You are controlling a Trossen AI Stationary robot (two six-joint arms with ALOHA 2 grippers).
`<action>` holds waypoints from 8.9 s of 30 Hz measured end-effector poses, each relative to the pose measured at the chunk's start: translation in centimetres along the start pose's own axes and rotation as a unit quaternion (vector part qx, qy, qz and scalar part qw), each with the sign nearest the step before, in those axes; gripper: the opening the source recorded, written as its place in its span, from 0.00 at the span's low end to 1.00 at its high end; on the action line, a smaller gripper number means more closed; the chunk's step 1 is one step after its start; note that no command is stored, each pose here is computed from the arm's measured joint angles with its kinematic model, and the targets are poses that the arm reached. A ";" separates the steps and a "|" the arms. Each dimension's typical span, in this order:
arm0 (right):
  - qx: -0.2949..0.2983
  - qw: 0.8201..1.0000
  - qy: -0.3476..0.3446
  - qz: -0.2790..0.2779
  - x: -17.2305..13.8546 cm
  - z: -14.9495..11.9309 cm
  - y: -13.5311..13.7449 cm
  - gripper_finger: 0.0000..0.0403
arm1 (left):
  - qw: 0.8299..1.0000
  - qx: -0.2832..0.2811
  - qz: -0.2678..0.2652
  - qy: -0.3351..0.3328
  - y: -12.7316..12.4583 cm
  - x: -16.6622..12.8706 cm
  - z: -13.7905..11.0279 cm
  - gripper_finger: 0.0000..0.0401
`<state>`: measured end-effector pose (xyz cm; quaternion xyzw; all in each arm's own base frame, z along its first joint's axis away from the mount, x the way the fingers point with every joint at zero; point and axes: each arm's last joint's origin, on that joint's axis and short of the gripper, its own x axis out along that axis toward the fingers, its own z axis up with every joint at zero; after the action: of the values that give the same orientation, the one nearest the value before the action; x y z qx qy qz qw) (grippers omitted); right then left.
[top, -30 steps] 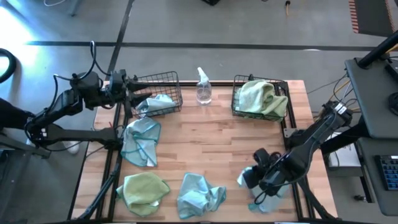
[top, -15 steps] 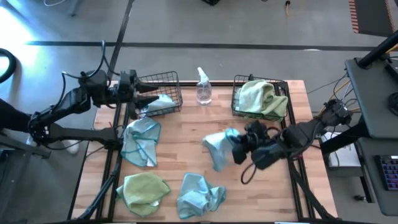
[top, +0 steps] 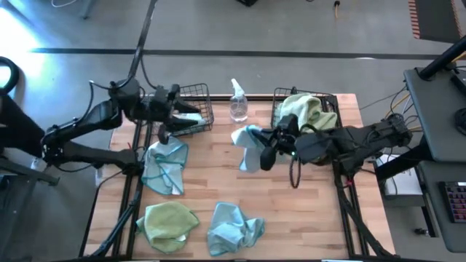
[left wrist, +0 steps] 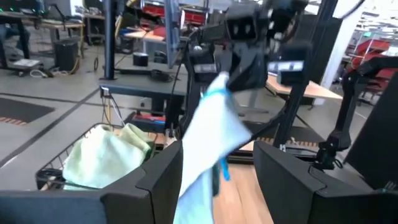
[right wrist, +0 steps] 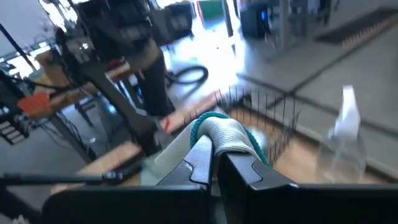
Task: Sort microfiber towel by color & place in baskets
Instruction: Put the blue microfiber cloth into the left wire basket
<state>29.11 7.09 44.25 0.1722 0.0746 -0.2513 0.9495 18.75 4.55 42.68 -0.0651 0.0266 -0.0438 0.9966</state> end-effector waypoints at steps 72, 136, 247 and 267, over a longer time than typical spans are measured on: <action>-0.188 0.979 -0.067 -0.033 3.9 5.8 1.7 0.02 | 0.999 0.031 -0.021 0.016 3.8 10.3 2.4 0.13; -0.191 0.974 0.089 -0.079 -0.6 6.4 -1.2 0.32 | 0.995 0.038 0.084 0.046 4.6 7.9 2.6 0.01; -0.155 0.967 0.183 -0.084 0.9 2.9 -1.3 0.21 | 0.835 -0.208 0.216 0.461 -2.1 -7.0 -9.7 0.37; -0.101 0.961 0.220 -0.135 2.7 -0.7 -1.7 0.21 | 0.807 -0.243 0.212 0.494 -1.2 -7.3 -19.7 0.37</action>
<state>30.55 4.77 42.47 0.1151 0.3296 -0.3237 0.8794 10.22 1.56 23.70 -0.2678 0.5382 0.1507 0.7848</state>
